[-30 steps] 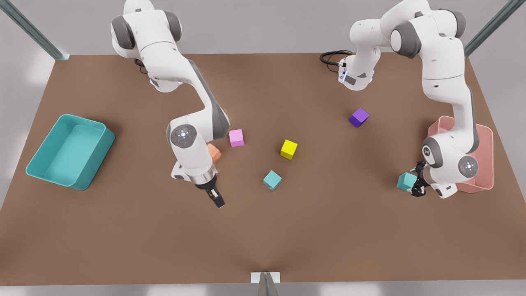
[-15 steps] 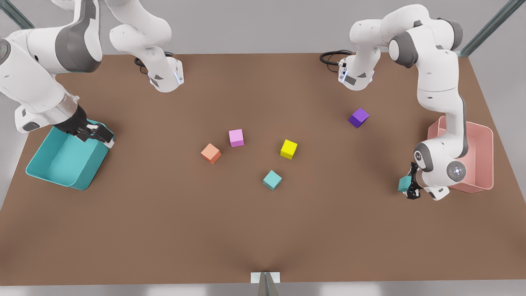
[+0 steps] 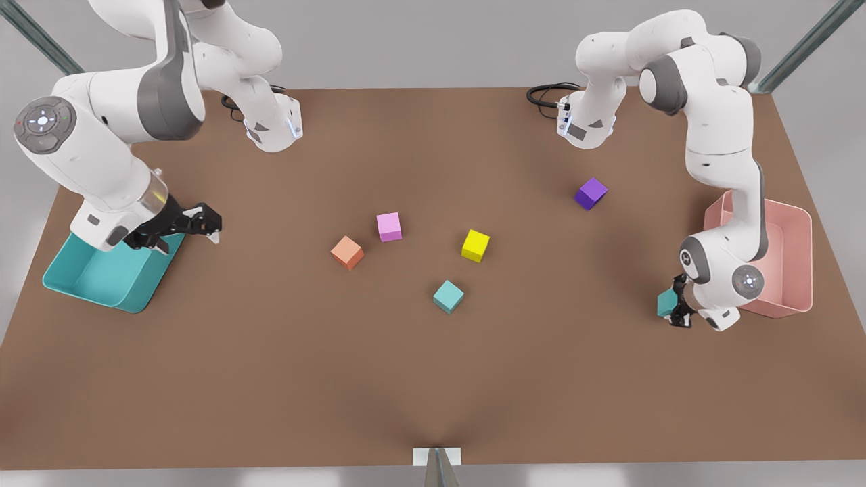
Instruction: Stack the two blue cubes on top of each other
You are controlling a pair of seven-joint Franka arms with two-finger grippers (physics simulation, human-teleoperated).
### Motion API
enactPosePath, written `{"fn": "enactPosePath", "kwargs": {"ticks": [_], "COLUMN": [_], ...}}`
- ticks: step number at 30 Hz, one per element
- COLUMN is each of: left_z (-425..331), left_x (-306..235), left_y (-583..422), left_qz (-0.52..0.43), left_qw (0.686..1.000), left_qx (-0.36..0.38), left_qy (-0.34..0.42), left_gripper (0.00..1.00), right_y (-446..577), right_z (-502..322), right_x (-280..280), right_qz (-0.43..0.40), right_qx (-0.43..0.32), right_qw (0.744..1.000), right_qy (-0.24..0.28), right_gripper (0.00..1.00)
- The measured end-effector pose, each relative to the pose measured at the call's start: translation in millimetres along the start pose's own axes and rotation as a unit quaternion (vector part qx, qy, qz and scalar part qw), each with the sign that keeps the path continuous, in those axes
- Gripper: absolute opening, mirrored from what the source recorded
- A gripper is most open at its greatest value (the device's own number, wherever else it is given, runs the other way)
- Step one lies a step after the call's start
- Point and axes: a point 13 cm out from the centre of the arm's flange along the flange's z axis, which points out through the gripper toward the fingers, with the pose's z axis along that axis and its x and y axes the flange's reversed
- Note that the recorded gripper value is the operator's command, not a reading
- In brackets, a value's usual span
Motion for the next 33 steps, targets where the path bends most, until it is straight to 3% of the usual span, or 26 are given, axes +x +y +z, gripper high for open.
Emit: {"fn": "enactPosePath", "kwargs": {"ticks": [3, 5, 11, 14, 16, 21, 33], "left_z": [-17.7, -58.6, -188.1, -182.9, -158.9, -127.7, -103.1], "left_x": [2.9, 46.8, 344.8, 467.7, 517.4, 564.2, 603.0], "left_y": [-8.1, -33.7, -114.8, -118.7, -120.5, -131.5, -111.2], "left_qz": [0.000, 0.034, 0.246, 0.312, 0.337, 0.346, 0.340], "left_qw": [1.000, 0.999, 0.966, 0.947, 0.940, 0.937, 0.940], "left_qx": [0.013, 0.036, 0.078, 0.070, 0.058, 0.051, 0.028], "left_qy": [-0.003, -0.004, -0.004, -0.004, -0.008, -0.009, 0.014], "left_gripper": [0.45, 0.45, 0.46, 0.46, 0.46, 0.46, 0.47], "right_y": [-2.9, 1.1, 2.9, 2.2, 3.3, -0.6, 9.6], "right_z": [0.6, 0.8, 7.7, 10.6, 11.9, 21.2, 25.7], "right_x": [-3.2, -4.3, -5.7, -6.2, -6.2, -7.4, -1.0], "right_qz": [-0.026, -0.046, -0.087, -0.102, -0.112, -0.131, -0.164], "right_qx": [0.002, 0.002, 0.002, 0.002, 0.003, 0.012, 0.022], "right_qw": [1.000, 0.999, 0.996, 0.995, 0.994, 0.991, 0.985], "right_qy": [0.000, 0.001, 0.008, 0.010, 0.012, 0.022, 0.045], "right_gripper": [1.00, 1.00, 1.00, 1.00, 1.00, 1.00, 1.00]}}
